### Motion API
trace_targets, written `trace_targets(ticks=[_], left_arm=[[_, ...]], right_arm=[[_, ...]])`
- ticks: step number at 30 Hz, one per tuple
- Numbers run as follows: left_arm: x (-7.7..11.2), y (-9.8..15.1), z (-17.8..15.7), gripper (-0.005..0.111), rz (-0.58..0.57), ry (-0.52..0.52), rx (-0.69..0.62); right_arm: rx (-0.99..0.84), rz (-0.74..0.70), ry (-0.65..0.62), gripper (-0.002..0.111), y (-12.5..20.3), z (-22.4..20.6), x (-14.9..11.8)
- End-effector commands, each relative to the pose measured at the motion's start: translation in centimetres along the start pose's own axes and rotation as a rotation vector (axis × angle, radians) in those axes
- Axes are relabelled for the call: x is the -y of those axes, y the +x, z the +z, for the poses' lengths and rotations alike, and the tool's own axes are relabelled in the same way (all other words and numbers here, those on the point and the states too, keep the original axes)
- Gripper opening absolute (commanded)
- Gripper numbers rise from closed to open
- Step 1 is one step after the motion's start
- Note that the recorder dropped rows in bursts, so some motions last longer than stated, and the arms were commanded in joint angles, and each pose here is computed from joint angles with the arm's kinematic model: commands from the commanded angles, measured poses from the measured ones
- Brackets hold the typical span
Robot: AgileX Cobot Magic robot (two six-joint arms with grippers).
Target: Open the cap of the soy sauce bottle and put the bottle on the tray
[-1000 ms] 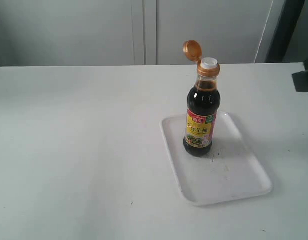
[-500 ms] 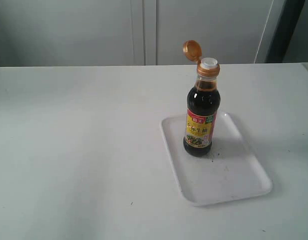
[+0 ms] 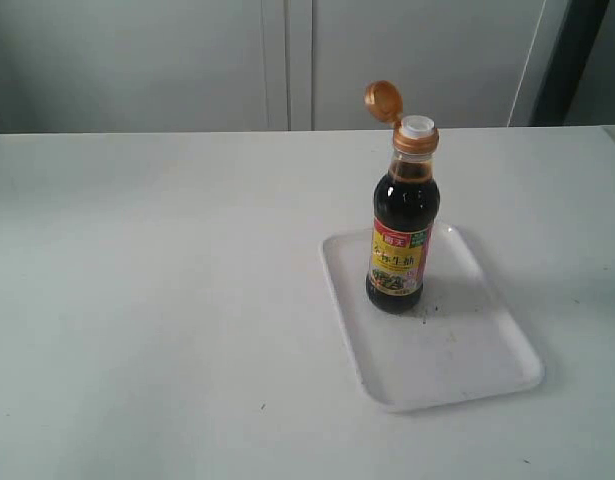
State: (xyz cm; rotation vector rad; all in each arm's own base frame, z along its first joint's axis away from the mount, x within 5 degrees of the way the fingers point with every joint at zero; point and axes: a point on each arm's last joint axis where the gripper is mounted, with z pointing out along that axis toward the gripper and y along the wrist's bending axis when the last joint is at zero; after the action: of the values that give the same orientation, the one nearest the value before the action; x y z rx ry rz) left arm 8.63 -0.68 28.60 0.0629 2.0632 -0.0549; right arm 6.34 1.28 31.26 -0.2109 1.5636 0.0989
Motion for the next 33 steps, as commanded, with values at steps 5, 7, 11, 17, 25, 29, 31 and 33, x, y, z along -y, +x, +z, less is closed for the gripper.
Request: trace_targets(ticks=[5,7,11,17,25,29,31,33], left_arm=[[-0.1,1.3,-1.7,0.001,-0.022,0.011,0.105],[-0.1,1.4,-2.2,0.001,-0.024,0.012,0.13],[-0.1,1.5,-2.8,0.001,-0.025,0.013,0.158],[-0.1,1.6,-2.8,0.001,-0.023,0.012,0.151],[-0.1,1.6,-2.8,0.001,-0.023,0.012,0.151],[-0.1,1.6,-2.8,0.001,-0.023,0.012,0.151],[-0.1,1.6,-2.8,0.001,-0.023,0.012,0.151],[-0.1,1.6,-2.8,0.001,-0.023,0.012,0.151]], right_arm=[[0.003,0.01,0.001,0.0,1.8,0.2,-0.1],[-0.009,0.01,0.0,0.0,1.9,0.2,-0.1],[-0.019,0.01,-0.001,0.0,2.0,0.2,-0.1],[-0.019,0.01,-0.001,0.0,2.0,0.2,-0.1],[-0.019,0.012,-0.002,0.0,2.0,0.2,-0.1],[-0.019,0.011,-0.001,0.0,2.0,0.2,-0.1],[-0.019,0.011,-0.001,0.0,2.0,0.2,-0.1],[-0.019,0.011,-0.001,0.0,2.0,0.2,-0.1]])
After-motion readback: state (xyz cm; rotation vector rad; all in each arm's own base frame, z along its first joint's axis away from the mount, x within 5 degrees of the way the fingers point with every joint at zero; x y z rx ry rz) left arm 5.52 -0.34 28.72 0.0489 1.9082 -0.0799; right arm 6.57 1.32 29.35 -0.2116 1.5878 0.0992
